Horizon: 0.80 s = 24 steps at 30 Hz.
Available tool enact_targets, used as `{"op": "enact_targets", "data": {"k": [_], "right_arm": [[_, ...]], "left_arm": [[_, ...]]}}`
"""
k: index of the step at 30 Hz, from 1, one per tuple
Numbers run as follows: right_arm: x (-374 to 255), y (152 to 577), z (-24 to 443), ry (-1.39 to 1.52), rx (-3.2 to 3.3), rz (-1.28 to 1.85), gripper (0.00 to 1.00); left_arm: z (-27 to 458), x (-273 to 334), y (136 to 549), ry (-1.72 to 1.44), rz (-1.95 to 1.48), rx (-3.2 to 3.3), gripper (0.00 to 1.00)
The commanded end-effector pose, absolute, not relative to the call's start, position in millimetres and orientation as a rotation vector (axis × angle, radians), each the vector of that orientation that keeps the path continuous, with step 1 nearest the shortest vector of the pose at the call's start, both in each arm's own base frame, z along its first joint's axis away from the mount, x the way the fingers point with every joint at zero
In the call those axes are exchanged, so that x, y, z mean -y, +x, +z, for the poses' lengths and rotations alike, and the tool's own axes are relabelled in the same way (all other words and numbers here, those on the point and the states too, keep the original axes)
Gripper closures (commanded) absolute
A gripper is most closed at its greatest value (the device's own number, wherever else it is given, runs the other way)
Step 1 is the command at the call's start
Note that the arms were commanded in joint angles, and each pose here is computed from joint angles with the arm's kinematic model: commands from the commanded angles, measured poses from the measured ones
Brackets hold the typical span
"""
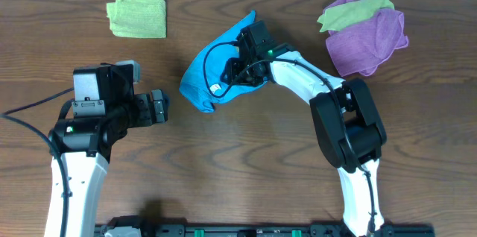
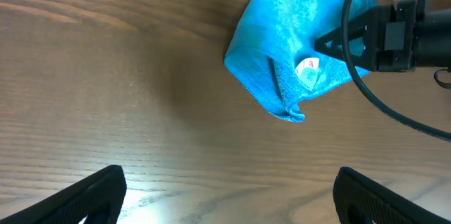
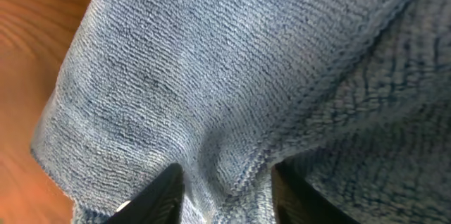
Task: Fold the cloth
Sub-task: 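Drag the blue cloth left to the table center with the right gripper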
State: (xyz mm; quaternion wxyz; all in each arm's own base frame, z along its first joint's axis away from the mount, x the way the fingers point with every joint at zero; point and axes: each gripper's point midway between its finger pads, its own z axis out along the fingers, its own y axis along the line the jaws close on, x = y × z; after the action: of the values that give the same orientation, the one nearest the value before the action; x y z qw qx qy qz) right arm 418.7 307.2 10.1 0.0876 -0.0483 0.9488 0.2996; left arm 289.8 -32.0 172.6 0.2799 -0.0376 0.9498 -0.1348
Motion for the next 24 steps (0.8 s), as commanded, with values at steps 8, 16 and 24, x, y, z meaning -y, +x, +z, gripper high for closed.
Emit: {"op": "enact_targets", "data": {"k": [8,16,24], "right_arm": [[-315.4,399.6,21.3,-0.195,-2.860,0.949,0.37],[-322.3,384.8,27.9,-0.236,-2.888,1.003,0.39],[-326.9,384.9,45.5,-0.297,-2.837,1.001,0.39]], "left_arm": [[179.3,35.2,293.6,-0.068,-0.373,-2.528,0.04],[178.8,33.1,293.8,-0.073,-0.357,-2.530,0.05],[178.4,31.0,294.1,-0.078,-0.340,-2.530,0.05]]}}
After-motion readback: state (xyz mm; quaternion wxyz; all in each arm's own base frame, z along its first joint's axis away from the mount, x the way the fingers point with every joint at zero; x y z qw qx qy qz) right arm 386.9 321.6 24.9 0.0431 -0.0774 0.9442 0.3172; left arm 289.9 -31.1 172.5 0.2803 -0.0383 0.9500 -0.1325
